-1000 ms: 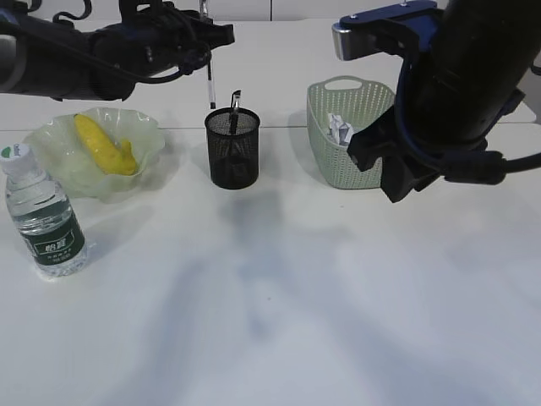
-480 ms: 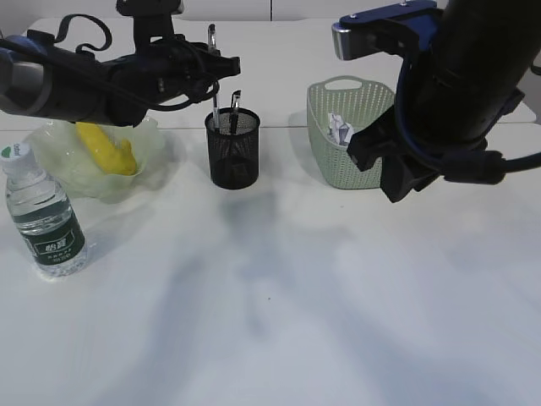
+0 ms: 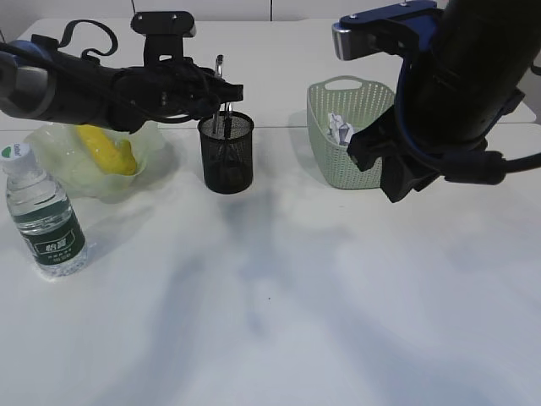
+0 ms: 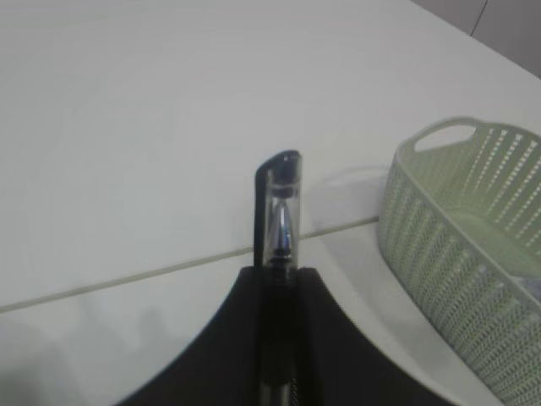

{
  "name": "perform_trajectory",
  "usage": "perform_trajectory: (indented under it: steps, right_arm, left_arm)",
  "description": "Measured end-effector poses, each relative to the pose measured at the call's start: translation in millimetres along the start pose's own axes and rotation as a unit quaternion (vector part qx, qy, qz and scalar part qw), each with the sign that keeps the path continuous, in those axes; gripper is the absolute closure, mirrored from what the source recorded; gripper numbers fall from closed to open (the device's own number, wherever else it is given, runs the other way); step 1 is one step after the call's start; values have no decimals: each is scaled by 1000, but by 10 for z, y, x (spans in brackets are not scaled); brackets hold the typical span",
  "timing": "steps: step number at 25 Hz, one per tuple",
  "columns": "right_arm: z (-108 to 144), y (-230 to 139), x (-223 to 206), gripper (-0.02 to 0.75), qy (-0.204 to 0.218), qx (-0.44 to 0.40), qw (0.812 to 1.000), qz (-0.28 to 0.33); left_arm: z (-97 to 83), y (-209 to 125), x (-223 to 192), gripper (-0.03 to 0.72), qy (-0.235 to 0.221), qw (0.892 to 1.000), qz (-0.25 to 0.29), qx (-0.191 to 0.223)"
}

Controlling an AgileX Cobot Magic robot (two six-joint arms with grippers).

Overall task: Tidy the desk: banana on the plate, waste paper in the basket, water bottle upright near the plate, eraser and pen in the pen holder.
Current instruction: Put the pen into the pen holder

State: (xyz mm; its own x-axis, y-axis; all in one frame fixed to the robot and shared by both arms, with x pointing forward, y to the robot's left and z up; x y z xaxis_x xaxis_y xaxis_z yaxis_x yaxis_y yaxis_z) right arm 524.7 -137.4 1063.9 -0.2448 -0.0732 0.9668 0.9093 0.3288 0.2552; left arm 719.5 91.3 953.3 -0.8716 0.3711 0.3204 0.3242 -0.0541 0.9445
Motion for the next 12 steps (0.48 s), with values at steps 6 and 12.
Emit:
perform_trajectory:
  steps: [6,12]
  right_arm:
    - [0,0,0,526,0,0,1000,0]
    - [0,0,0,526,0,0,1000,0]
  left_arm:
    - [0,-33,0,628,0,1000,13,-2]
    - [-1,-29,0,494,0,1000,12,-3]
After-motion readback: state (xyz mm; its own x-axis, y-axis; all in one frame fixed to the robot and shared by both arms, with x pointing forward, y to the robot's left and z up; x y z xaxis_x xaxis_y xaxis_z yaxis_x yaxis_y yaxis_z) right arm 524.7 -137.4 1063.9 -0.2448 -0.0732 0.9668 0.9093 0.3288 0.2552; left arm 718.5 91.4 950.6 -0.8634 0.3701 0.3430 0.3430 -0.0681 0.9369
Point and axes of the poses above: a point on each arm's last joint axis where the gripper is mounted, x pointing back along that axis away from the gripper, z along the wrist's bending axis when the last joint is at zero, y = z × x, the point moved 3 cm from there along -x, pointing out along that axis toward the gripper, and after that the axes turned 6 degrees about -x, right-handed, at the moved point
